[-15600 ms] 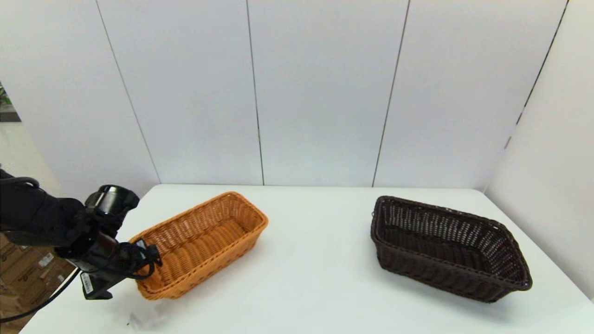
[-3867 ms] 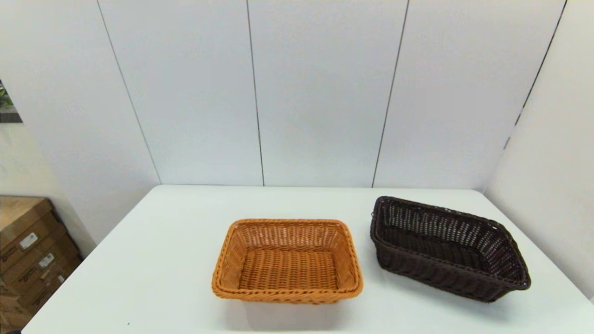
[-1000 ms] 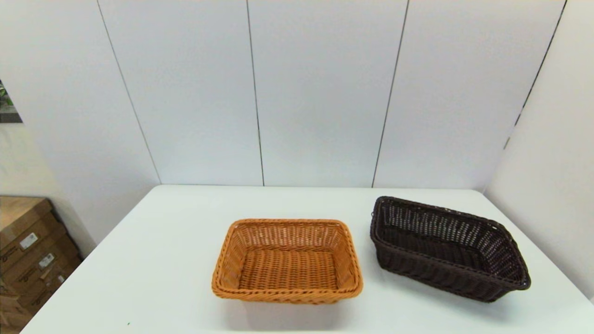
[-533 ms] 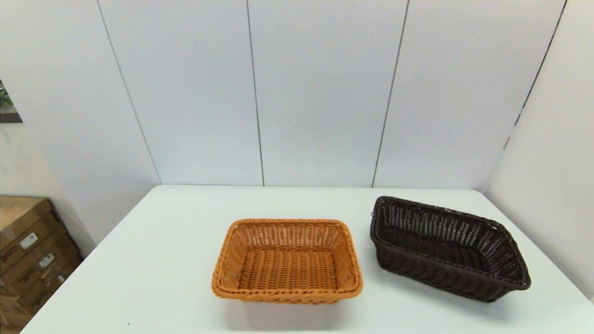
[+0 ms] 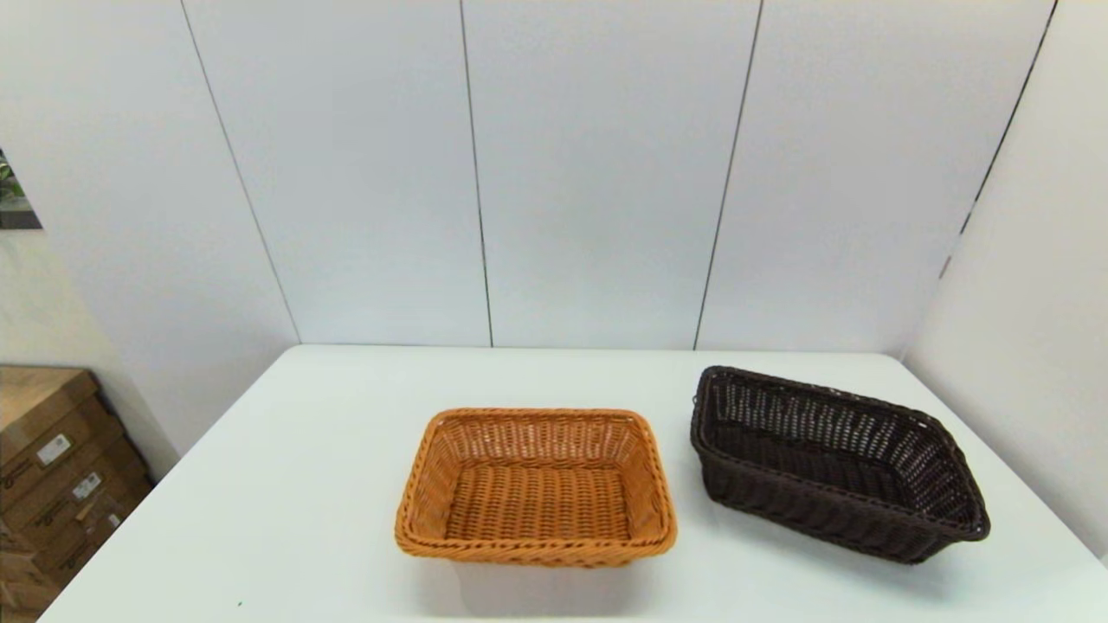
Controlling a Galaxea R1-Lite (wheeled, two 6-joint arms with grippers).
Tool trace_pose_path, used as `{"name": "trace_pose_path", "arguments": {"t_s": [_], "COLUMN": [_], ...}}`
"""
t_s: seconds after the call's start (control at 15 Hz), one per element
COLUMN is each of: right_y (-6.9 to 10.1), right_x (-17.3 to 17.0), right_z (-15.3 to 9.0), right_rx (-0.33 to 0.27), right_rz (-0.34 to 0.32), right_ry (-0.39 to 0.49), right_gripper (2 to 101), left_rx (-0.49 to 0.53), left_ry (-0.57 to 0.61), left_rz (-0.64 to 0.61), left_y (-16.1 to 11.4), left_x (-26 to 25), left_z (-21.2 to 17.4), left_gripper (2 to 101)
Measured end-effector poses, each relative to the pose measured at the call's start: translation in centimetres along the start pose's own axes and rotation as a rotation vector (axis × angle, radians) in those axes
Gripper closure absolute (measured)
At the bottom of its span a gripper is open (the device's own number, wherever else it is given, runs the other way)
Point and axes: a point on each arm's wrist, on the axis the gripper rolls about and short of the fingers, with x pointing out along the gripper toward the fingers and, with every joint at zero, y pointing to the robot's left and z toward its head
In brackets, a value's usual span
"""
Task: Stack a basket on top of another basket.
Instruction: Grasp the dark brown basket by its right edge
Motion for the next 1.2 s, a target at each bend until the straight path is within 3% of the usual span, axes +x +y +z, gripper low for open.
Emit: {"name": "trace_pose_path", "arguments": {"t_s": [0.53, 1.2], "right_y": [0.0, 0.1], "right_x": [0.0, -1.9], "right_z": [0.4, 4.5], "right_rx": [-0.002, -0.001], "right_rz": [0.001, 0.027], "right_ry": [-0.032, -0.130], "right_gripper": [4.6, 4.6], "left_rx": [0.000, 0.000], "left_ry": [0.000, 0.000], "left_rz": [0.000, 0.000], "left_y": [0.0, 0.0], "left_x": [0.0, 0.0], "left_z": [0.0, 0.0], "left_gripper": [5.4, 5.4]}}
